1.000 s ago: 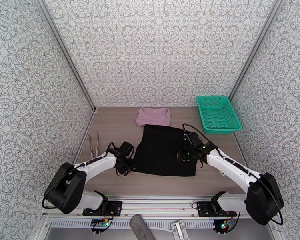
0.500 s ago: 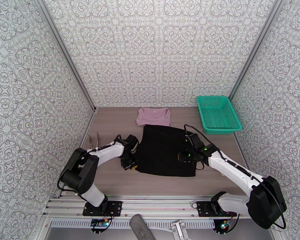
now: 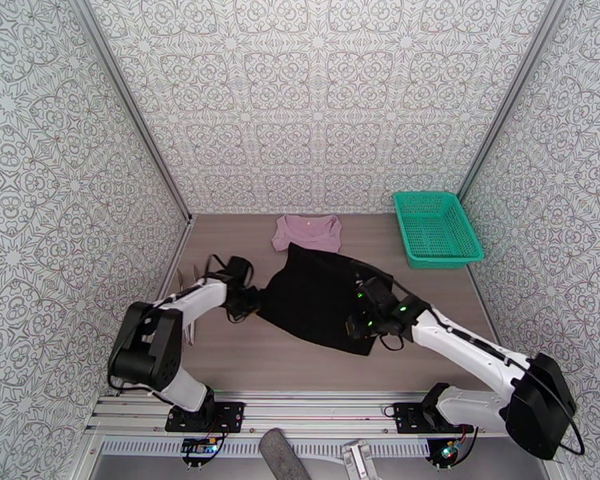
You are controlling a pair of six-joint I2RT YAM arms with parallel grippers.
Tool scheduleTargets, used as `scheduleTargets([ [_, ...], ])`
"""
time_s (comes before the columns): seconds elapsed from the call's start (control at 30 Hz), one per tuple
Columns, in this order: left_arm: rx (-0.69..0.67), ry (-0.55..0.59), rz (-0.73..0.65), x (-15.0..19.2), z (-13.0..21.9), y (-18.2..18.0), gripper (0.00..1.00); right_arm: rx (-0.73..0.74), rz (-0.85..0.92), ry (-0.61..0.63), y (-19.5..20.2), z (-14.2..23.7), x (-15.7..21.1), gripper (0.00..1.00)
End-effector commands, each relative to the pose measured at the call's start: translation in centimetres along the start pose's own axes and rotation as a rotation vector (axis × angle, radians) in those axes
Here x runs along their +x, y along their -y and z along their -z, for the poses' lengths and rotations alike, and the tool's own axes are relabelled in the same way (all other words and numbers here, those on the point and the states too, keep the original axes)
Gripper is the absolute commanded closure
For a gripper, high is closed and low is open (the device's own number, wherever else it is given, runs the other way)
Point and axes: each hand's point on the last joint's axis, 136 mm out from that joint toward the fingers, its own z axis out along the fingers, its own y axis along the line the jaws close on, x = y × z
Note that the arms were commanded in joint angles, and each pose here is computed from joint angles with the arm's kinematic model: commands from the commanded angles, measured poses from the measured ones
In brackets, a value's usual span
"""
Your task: Fold and stack the mixed laundry pile
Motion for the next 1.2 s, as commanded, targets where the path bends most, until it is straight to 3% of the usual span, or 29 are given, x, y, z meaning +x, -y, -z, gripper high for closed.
scheduleTargets([
  [0.0, 0.005, 0.042, -0.063, -2.2, 1.8, -0.6, 1.0, 0.038, 0.156, -0.022, -2.1, 0.0, 0.3, 0.49],
  [0.13, 0.032, 0.049, -0.048, -3.6, 1.8, -0.9, 1.0, 0.052, 0.331, -0.06, -5.4, -1.0, 1.2, 0.42],
  [0.33, 0.068, 0.026, -0.046, -3.7, 0.7, -0.4, 1.0, 0.104, 0.472, -0.109, -7.7, -2.6, 2.7, 0.41],
  [0.7, 0.072, 0.024, -0.047, -3.8, 0.8, -0.6, 1.0, 0.192, 0.488, -0.197, -6.9, -5.5, 4.4, 0.52],
  [0.9, 0.071, 0.024, -0.043, -3.8, 0.9, -0.9, 1.0, 0.217, 0.483, -0.237, -6.4, -6.9, 5.1, 0.65],
  [1.0, 0.074, 0.024, -0.041, -3.7, 0.9, -0.9, 1.0, 0.243, 0.479, -0.228, -6.2, -7.1, 4.9, 0.96],
  [1.03, 0.074, 0.025, -0.04, -3.7, 0.9, -1.0, 1.0, 0.243, 0.478, -0.219, -6.4, -6.9, 4.7, 1.0],
  [1.17, 0.077, 0.035, -0.021, -3.8, 1.7, -1.7, 1.0, 0.149, 0.512, -0.19, -9.1, -5.4, 4.8, 1.0],
])
